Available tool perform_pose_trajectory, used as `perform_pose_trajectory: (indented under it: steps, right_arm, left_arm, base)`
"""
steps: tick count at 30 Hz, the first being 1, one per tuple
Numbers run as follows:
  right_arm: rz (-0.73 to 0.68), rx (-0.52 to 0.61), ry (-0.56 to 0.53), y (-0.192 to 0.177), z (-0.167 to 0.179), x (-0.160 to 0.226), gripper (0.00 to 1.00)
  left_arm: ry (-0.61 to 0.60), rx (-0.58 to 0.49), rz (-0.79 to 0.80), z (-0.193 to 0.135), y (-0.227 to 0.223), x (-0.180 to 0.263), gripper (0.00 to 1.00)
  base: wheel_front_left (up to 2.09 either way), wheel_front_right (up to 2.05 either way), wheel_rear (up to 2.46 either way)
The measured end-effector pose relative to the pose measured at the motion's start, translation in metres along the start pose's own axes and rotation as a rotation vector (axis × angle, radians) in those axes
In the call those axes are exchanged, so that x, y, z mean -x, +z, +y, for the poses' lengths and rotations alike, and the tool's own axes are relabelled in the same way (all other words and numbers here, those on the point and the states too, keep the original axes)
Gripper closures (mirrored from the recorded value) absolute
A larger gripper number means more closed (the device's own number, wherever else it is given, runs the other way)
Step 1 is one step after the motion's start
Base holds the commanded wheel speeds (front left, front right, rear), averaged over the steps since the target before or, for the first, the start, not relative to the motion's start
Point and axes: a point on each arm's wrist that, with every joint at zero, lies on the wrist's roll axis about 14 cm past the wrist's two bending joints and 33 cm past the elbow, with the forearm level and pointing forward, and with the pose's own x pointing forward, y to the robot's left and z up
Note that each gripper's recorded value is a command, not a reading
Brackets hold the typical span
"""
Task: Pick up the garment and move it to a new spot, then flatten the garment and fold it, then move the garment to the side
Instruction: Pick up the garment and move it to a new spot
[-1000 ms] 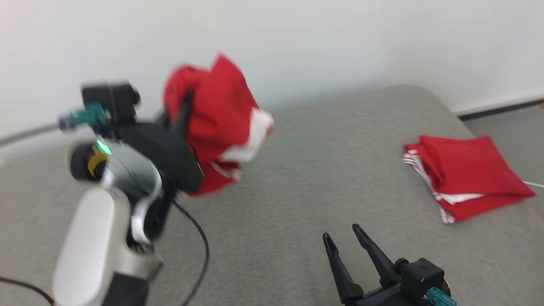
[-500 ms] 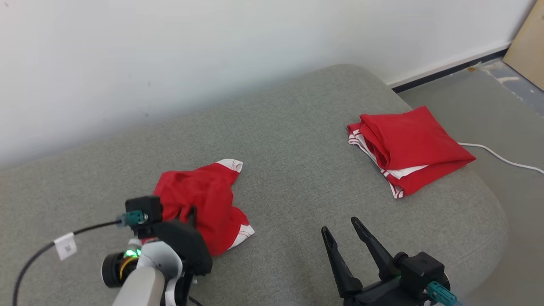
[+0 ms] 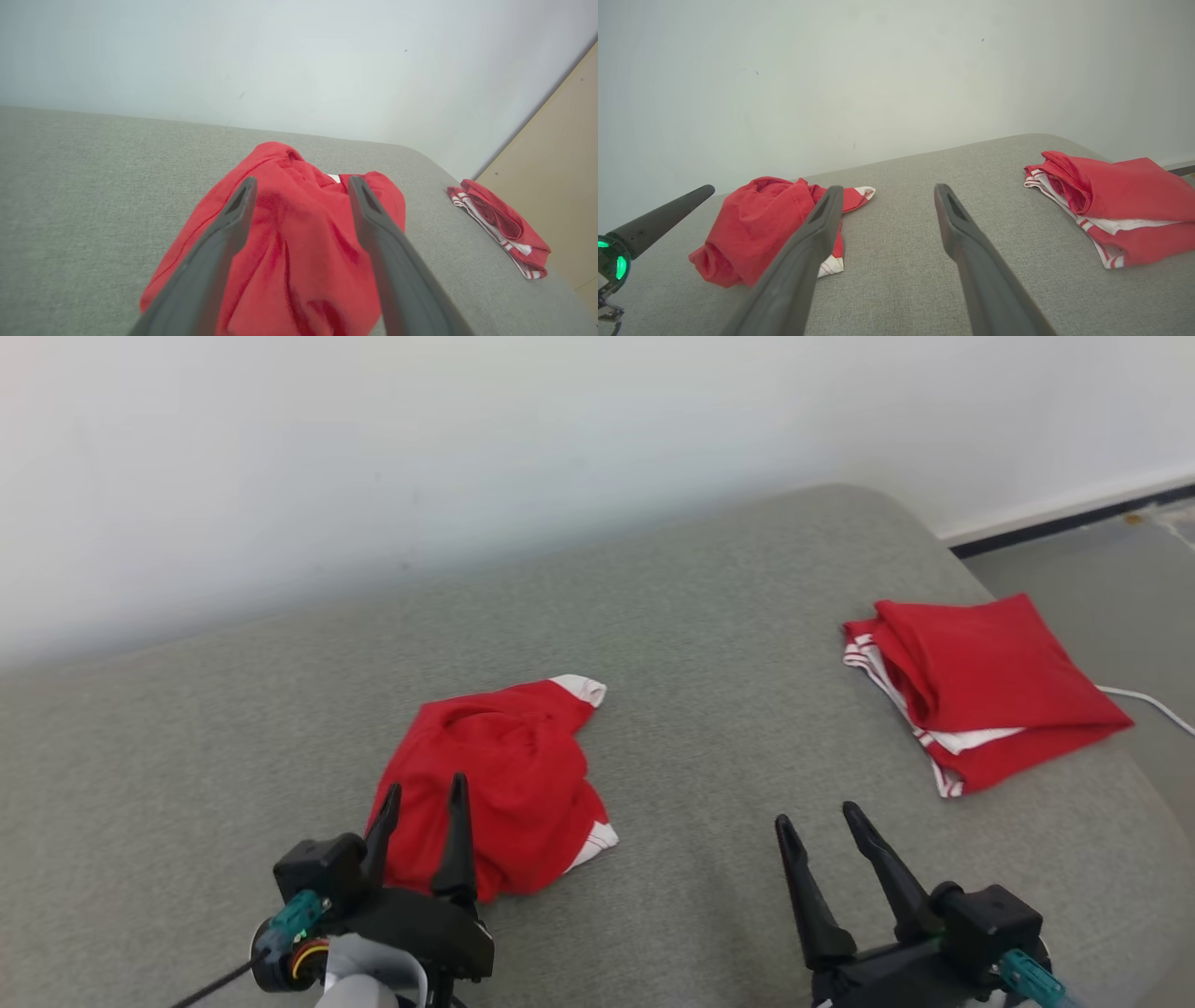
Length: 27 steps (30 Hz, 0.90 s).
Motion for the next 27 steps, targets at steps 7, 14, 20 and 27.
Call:
perform_pose_trajectory:
  steps: [7, 14, 20, 27]
  right_arm:
    - [-0.006, -0.022, 0.001, -0.008, -0.002, -0.007, 0.0]
    - [0.013, 0.024, 0.03, -0.026, -0.002, -0.005, 0.0]
    - [0.068, 0.091, 0.052, -0.048, -0.006, 0.003, 0.0]
    - [0.107, 0.101, 0.071, -0.062, -0.002, 0.009, 0.0]
  left_arm:
    - [0.065, -0.065, -0.207, 0.025, 0.053, 0.043, 0.0]
    - [0.196, -0.151, -0.272, 0.064, 0.069, 0.099, 0.0]
    - [0.329, -0.219, -0.199, 0.098, 0.048, 0.14, 0.0]
    - [0.419, -0.256, -0.107, 0.121, 0.022, 0.172, 0.0]
  base:
    - [0.0, 0.0, 0.0]
    - [0.0, 0.0, 0.0]
    - [0.0, 0.0, 0.0]
    - [0.0, 0.0, 0.0]
